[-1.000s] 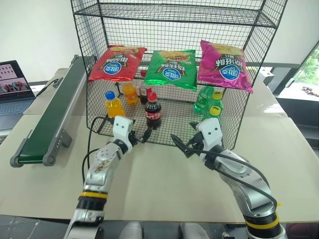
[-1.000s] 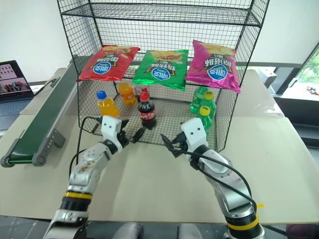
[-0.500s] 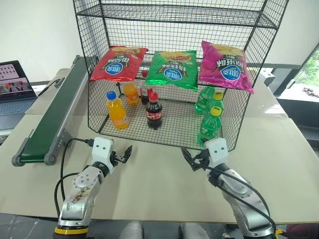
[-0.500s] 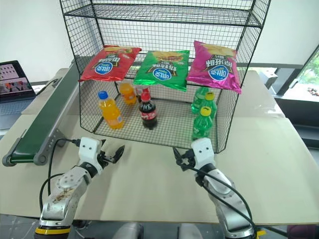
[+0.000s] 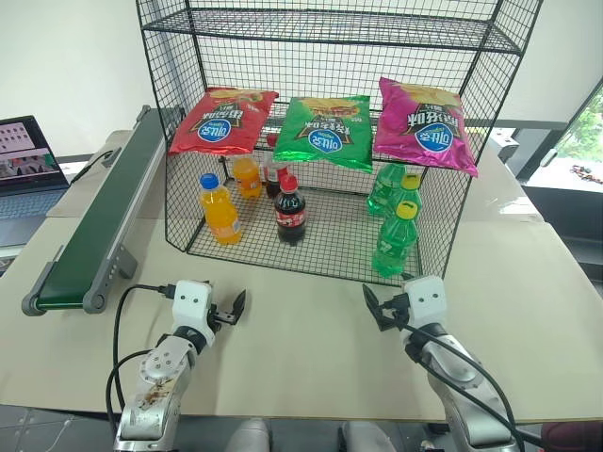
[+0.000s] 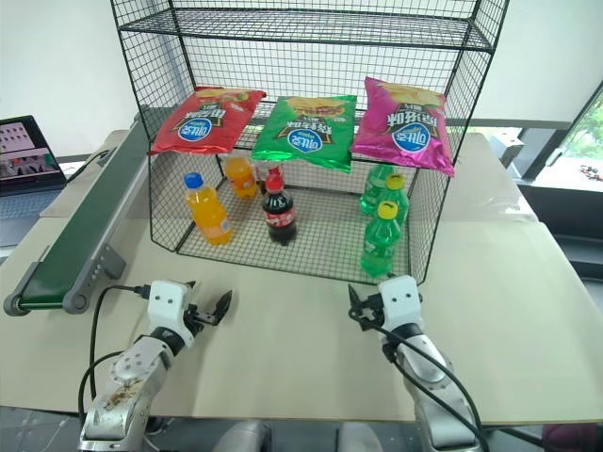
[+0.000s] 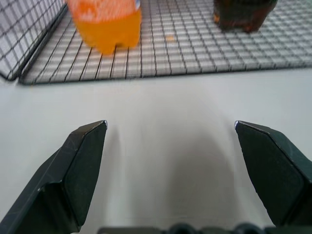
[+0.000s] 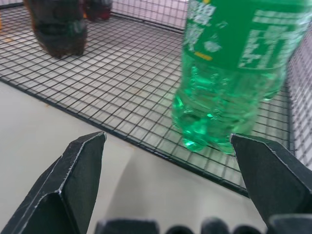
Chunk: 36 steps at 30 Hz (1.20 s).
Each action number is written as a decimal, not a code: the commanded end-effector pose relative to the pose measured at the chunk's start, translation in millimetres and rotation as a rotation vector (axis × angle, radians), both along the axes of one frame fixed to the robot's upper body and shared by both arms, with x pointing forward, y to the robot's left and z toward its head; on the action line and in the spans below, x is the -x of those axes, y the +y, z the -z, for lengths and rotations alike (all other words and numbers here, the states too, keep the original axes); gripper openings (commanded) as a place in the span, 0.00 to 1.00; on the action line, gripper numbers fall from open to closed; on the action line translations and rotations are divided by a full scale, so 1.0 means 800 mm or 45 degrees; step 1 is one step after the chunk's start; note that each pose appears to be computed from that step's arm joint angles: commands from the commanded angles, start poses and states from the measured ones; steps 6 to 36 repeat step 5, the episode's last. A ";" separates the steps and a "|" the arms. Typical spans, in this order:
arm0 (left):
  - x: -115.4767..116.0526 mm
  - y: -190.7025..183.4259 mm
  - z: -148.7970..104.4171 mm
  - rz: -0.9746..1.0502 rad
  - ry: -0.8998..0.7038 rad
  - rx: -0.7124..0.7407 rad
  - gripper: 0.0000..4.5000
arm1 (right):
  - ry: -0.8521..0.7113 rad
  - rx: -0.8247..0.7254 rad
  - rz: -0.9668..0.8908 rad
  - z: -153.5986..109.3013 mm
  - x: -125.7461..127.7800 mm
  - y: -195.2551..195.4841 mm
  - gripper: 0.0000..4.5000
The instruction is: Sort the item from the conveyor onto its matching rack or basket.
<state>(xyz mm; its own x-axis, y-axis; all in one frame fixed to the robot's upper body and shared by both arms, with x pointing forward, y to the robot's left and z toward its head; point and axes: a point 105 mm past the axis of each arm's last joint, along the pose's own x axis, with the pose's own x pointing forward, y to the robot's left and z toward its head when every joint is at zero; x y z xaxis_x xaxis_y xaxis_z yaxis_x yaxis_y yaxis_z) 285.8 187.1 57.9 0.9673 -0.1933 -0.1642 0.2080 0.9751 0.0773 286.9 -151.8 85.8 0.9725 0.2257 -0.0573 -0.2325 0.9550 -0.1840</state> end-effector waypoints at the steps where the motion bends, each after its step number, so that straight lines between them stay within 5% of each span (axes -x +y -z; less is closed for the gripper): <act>1: 0.000 0.004 -0.013 -0.035 -0.071 -0.030 0.99 | -0.065 0.017 0.022 -0.011 0.002 -0.008 1.00; 36: 0.004 0.001 -0.011 -0.018 -0.066 0.004 0.99 | -0.064 0.023 0.026 -0.009 0.002 -0.010 1.00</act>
